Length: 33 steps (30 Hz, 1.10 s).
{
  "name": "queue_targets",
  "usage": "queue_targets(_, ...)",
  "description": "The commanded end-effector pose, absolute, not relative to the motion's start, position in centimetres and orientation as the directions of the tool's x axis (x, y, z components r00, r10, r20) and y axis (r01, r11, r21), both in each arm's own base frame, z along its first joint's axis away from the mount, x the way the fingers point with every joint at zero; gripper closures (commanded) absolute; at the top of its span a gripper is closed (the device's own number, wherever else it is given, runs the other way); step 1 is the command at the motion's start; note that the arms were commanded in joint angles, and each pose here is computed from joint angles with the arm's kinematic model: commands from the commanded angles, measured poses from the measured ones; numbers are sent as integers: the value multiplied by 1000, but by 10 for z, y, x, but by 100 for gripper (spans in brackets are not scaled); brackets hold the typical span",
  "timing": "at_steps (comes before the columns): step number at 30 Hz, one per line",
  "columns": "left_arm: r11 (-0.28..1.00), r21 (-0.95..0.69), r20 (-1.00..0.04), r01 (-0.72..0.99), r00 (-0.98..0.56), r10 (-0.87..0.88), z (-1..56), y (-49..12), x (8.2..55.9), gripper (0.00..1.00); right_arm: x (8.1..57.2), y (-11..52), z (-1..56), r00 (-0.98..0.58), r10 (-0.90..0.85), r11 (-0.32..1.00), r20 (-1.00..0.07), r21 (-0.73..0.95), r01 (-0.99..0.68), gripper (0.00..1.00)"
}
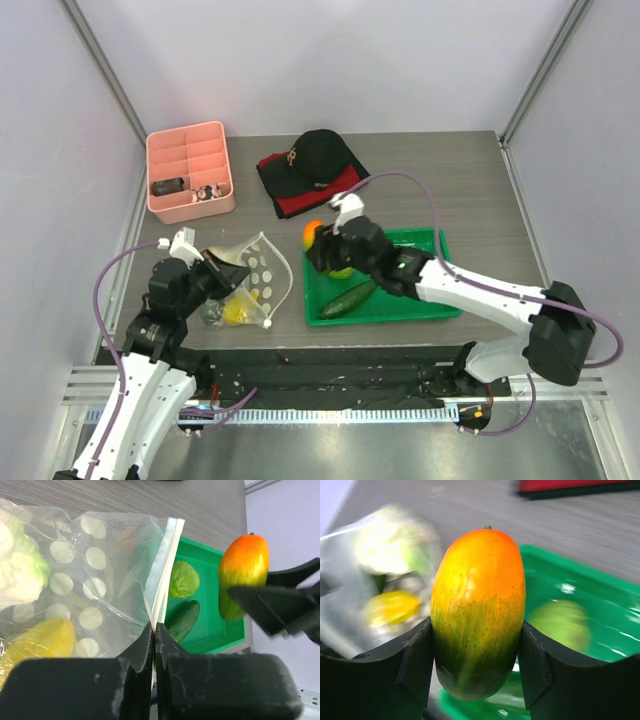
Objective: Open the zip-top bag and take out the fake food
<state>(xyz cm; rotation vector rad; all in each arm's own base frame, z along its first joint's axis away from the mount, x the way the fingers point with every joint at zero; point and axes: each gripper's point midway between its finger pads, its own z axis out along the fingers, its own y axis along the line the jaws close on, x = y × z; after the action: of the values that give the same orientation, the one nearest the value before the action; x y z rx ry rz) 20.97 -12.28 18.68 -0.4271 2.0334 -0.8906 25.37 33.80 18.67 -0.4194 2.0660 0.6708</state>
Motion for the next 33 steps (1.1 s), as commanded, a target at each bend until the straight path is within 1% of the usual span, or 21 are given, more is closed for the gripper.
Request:
queue_targets(1,680,-727,-609,93,-545,-576,215,-125,211,100,277,248,146,-595,-44,918,-803,203,-341,78)
queue_targets(3,677,-729,-610,100,-544,-576,216,-126,211,100,284,223,130,-615,-39,939,-788,181,-292,78)
queue_targets(9,672,-733,-603,104,-557,-572,216,-129,211,100,292,197,94,-679,-56,960,-732,147,-238,76)
queue_targets(12,673,-733,-602,100,-557,-573,216,-128,211,100,294,202,78,-706,-68,957,-705,154,-247,75)
queue_targets(15,673,-733,-600,98,-559,-572,215,-129,212,100,294,217,64,-730,-97,938,-677,184,-295,69)
queue_targets(18,671,-734,-599,102,-563,-570,215,-130,212,100,295,226,57,-744,-113,930,-658,195,-313,54)
queue_targets(19,670,-735,-597,102,-565,-569,214,-130,211,100,294,229,59,-740,-118,927,-662,194,-322,41)
queue_targets(21,669,-736,-596,104,-569,-567,214,-131,211,100,294,233,70,-722,-110,921,-683,202,-332,29)
queue_targets(22,669,-736,-596,104,-567,-568,214,-131,211,100,295,234,75,-713,-106,919,-693,205,-336,19)
queue_targets(23,669,-736,-597,104,-567,-568,214,-131,211,100,294,238,83,-704,-103,915,-703,211,-344,16)
queue_targets(24,669,-736,-596,105,-568,-567,214,-131,211,100,292,235,89,-699,-107,919,-707,198,-341,12)
queue_targets(26,668,-736,-596,106,-569,-567,214,-131,211,100,293,237,104,-666,-121,930,-737,151,-336,6)
queue_targets(27,666,-738,-596,109,-568,-568,216,-131,211,100,289,236,107,-665,-141,933,-733,126,-336,4)
queue_targets(29,660,-742,-593,115,-571,-567,217,-133,211,100,293,238,126,-631,-147,943,-762,84,-321,3)
queue_targets(31,657,-744,-594,123,-573,-565,219,-134,210,100,284,247,137,-613,-183,939,-769,48,-341,3)
queue_targets(32,655,-745,-592,123,-575,-565,219,-135,210,100,289,253,156,-579,-172,942,-797,38,-333,3)
queue_targets(33,654,-746,-592,125,-575,-564,219,-135,210,100,280,265,163,-565,-194,930,-802,33,-366,3)
